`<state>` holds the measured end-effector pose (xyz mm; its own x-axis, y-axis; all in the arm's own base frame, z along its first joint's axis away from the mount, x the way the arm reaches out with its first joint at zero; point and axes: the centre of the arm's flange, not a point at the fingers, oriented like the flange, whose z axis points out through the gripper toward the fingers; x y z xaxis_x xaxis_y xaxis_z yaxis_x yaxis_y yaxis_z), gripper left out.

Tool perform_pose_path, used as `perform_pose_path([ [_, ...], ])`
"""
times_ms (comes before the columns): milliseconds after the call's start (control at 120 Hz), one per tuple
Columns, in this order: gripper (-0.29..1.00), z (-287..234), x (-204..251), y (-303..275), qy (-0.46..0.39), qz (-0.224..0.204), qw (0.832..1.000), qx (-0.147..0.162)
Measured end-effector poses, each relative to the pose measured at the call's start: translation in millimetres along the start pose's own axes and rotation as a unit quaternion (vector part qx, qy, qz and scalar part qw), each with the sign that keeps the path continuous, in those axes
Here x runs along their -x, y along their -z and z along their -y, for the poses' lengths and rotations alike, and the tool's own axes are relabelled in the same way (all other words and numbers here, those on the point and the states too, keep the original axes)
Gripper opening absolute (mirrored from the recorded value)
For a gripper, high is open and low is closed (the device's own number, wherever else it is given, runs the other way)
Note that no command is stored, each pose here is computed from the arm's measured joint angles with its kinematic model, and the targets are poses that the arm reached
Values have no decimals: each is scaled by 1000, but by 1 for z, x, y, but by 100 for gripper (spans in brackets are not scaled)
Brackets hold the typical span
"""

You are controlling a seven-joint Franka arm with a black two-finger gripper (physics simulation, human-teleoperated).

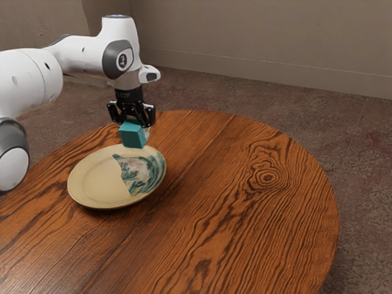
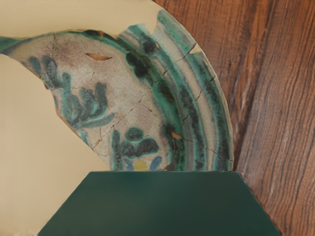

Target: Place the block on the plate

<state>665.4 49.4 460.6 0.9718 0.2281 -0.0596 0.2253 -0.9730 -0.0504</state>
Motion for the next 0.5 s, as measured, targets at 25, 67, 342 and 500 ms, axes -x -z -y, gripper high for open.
perform_pose_path([
  [25, 41, 7, -1, 1, 5, -1, 1000, -1],
  [67, 41, 17, -2, 1, 14, -3, 1000, -3],
  [342, 41, 59, -8, -27, 45, 8, 999, -8],
  [500, 41, 67, -15, -68, 56, 28, 998, -13],
])
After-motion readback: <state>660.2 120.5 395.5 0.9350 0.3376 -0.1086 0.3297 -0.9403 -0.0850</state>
